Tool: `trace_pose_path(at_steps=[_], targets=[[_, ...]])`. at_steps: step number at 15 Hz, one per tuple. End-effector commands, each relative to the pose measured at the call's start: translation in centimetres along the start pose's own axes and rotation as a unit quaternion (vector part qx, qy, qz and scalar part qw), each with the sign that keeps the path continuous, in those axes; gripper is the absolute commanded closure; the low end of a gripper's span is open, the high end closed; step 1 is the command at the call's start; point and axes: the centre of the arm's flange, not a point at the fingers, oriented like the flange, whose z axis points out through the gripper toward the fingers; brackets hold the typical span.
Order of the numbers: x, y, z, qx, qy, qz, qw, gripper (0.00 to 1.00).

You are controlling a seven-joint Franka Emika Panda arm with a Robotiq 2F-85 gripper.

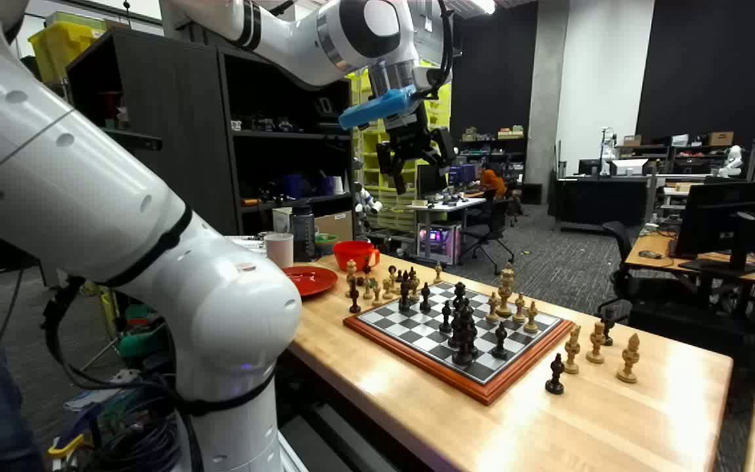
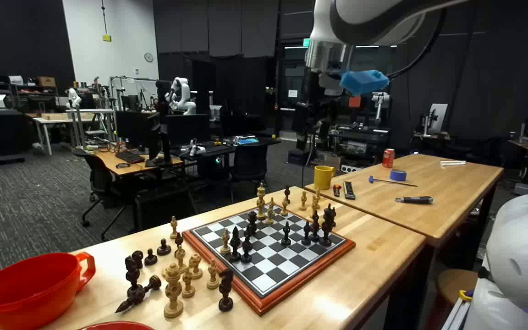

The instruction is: Move one black chess piece backwards.

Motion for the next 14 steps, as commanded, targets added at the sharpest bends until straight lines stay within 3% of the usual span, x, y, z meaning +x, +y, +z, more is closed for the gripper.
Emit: trace_pose_path(at_steps=[1, 9, 14], targets=[[0.0, 0.0, -0.1, 0.000, 0.001, 0.000, 1.0000, 0.00], [-0.1, -0.1, -0.2, -0.001, -0.002, -0.009, 1.0000, 0.00], [0.4, 0.6, 1.8, 0.058, -0.019, -0.135, 0.9889, 0.00]])
